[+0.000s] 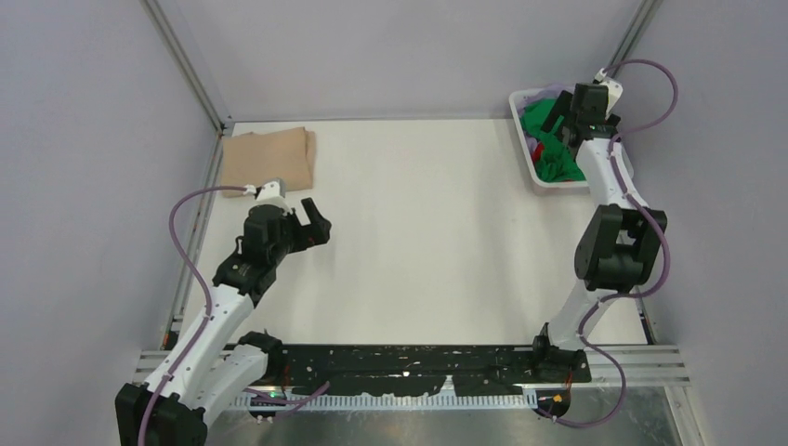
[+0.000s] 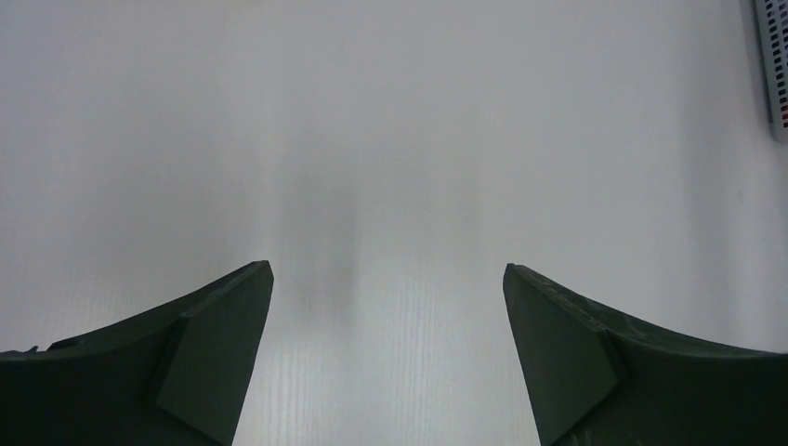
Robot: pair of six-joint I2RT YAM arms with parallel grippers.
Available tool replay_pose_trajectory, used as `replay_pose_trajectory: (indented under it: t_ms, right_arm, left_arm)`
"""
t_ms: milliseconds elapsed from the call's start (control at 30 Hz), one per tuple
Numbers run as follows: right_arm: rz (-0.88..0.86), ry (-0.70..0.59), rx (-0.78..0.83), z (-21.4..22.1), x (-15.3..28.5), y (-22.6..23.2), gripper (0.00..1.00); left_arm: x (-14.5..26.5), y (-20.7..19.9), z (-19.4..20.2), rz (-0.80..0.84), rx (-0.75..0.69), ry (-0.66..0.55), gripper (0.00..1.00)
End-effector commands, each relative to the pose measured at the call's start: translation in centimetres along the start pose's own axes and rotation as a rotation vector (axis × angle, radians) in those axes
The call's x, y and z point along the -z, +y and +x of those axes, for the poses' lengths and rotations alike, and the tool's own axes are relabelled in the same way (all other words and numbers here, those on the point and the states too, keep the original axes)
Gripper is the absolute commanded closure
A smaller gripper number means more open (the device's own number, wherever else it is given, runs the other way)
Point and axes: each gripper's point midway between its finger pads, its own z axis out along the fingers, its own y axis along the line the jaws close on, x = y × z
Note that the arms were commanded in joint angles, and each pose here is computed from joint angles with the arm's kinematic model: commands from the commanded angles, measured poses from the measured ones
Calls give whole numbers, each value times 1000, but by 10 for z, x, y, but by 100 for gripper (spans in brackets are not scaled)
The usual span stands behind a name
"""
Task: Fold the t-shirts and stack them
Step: Grab crumpled tshirt from bin with the right arm
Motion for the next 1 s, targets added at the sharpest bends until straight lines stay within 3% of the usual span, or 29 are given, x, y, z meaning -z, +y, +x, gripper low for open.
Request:
replay_pose_trajectory:
  t_ms: [0,100,233,300,400,533,767,967]
  right_arm:
    - [119,-17,52,-31,-23,-20,0]
    - [200,-1,58,-26,-55,-36,5]
    - [184,-32,73,-38,-87,-38,15]
    - [169,-27,85,-37,-99,-35,27]
    - [147,-35,85,-42,-105,-29,63]
    - [101,-100,74,-72,-91,-18,89]
    - [-20,-242,49,-141,-22,4,95]
    - [-228,-398,62,-195,77,43,95]
  left_arm:
    - [-2,-9,-29,14,-12,-83,0]
    - [-6,-9,-28,4,-16,-70,0]
    - [-10,-8,-27,-3,-20,-59,0]
    - [-11,-8,-27,-5,-22,-56,0]
    - [-11,-8,-28,-10,-24,-52,0]
    - [-11,-8,-27,-7,-22,-54,0]
    - [-9,-11,-27,12,-17,-54,0]
    - [-4,-14,-26,34,-9,-60,0]
